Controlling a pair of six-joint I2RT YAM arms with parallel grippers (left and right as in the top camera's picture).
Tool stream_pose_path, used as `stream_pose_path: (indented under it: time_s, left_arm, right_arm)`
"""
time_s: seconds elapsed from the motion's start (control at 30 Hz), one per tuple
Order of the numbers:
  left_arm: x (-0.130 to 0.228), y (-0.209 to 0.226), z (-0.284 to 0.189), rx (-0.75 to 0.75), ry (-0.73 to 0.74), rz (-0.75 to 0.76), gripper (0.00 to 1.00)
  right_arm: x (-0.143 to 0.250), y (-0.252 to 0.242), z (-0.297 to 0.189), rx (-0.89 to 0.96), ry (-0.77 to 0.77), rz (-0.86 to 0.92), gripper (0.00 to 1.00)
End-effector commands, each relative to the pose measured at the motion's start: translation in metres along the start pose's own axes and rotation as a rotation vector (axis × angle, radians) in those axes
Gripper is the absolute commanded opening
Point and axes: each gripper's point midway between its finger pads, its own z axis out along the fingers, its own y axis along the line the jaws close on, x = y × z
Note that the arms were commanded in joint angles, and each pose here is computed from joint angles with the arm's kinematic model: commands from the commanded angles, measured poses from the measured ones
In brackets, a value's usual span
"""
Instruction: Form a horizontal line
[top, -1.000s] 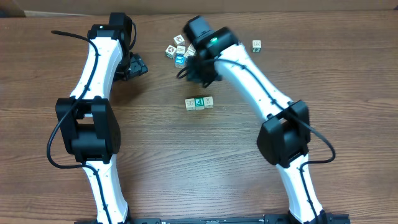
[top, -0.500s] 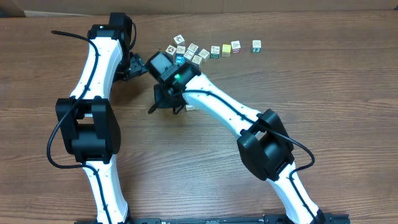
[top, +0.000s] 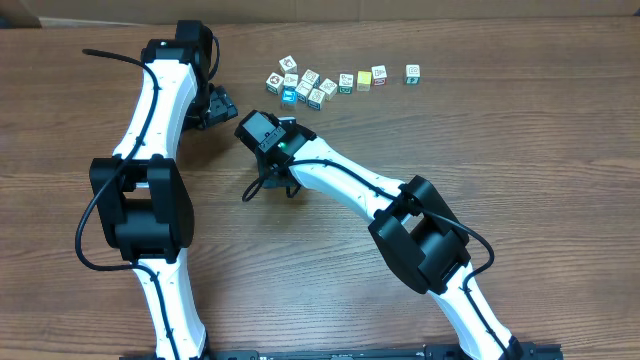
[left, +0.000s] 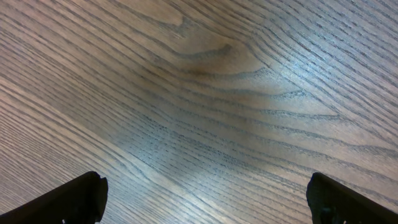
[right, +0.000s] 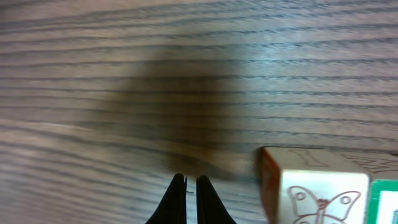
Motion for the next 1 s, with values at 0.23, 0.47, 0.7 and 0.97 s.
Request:
stream_pose_path:
  time_s: [0.23,0.47,0.7,0.97]
  left_arm:
    - [-0.007,-0.001,-0.014,0.013,-0.038,0.000,1.00]
    - [-0.007,-0.001,-0.014,0.013,-0.038,0.000,1.00]
    - [-0.007,-0.001,-0.014,0.014,-0.039,0.000,1.00]
    - [-0.007,-0.001,-0.014,0.014,-0.039,0.000,1.00]
  right_arm:
    - [-0.016,-0.022,-0.006,0.082,-0.070,0.034,0.04]
    - [-0.018,-0.025,-0.005,0.084,-0.069,0.039,0.04]
    - [-0.020,-0.030,-0.005,0.091,-0.066,0.050,0.04]
    - [-0.020,-0.031,-0.005,0.092,-0.064,0.051,0.04]
